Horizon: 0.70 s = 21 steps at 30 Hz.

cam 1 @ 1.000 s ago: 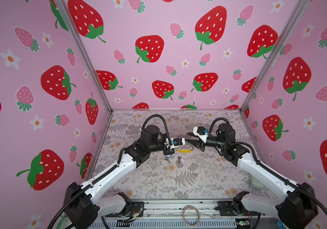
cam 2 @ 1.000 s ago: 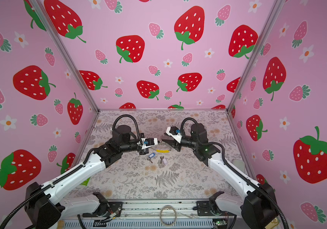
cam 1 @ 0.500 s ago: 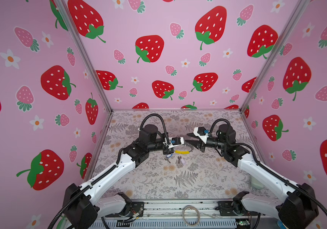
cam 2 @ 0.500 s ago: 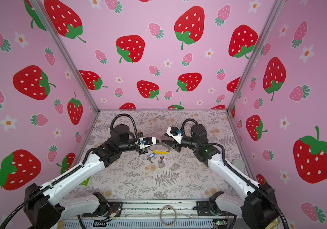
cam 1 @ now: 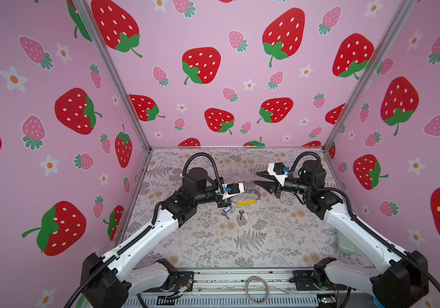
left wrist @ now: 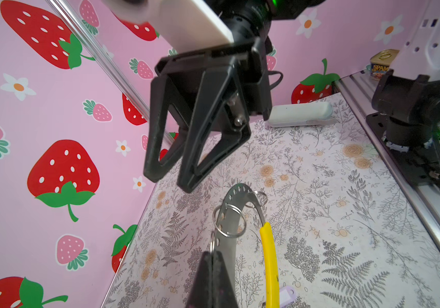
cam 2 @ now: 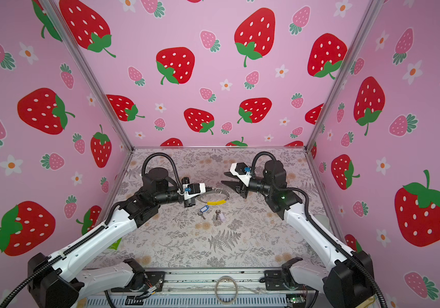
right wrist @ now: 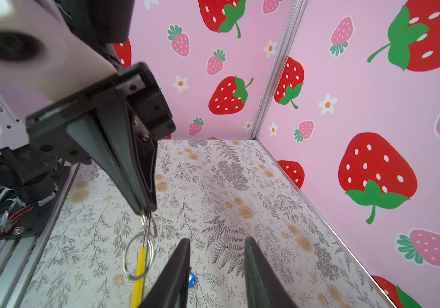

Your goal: Put the keys on the keyring

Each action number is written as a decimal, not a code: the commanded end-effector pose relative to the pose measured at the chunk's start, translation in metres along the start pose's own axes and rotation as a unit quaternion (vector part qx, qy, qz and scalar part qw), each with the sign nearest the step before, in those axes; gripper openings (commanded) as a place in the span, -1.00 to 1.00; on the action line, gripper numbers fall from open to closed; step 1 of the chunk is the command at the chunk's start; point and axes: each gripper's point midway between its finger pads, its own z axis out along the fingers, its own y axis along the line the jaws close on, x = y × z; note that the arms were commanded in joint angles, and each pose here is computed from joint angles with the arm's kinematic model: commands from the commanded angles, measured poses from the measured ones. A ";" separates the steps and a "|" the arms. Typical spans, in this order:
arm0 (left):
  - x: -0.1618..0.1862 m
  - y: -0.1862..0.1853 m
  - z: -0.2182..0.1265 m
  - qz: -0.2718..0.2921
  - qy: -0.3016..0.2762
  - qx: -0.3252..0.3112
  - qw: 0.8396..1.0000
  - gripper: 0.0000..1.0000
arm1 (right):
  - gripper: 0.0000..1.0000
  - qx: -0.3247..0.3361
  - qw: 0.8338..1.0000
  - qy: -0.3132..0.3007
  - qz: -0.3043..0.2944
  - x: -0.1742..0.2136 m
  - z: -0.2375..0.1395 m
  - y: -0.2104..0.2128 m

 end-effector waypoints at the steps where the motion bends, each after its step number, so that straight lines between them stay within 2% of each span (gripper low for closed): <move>1: 0.000 0.003 0.000 0.003 -0.005 -0.009 1.000 -1.00 | -0.29 -0.042 0.999 -0.026 -0.004 -0.027 -0.005 0.013; 6: -0.002 0.007 0.002 0.015 -0.004 -0.016 1.000 -1.00 | -0.31 -0.090 0.996 0.002 0.012 -0.010 0.002 0.029; 15: -0.014 0.004 0.001 0.025 -0.026 -0.004 0.999 -1.00 | -0.38 -0.108 0.994 0.026 0.023 0.012 0.012 0.035; 21: -0.006 0.008 0.000 0.027 -0.003 -0.019 0.999 -1.00 | -0.32 -0.111 0.992 0.042 0.044 0.026 0.011 0.040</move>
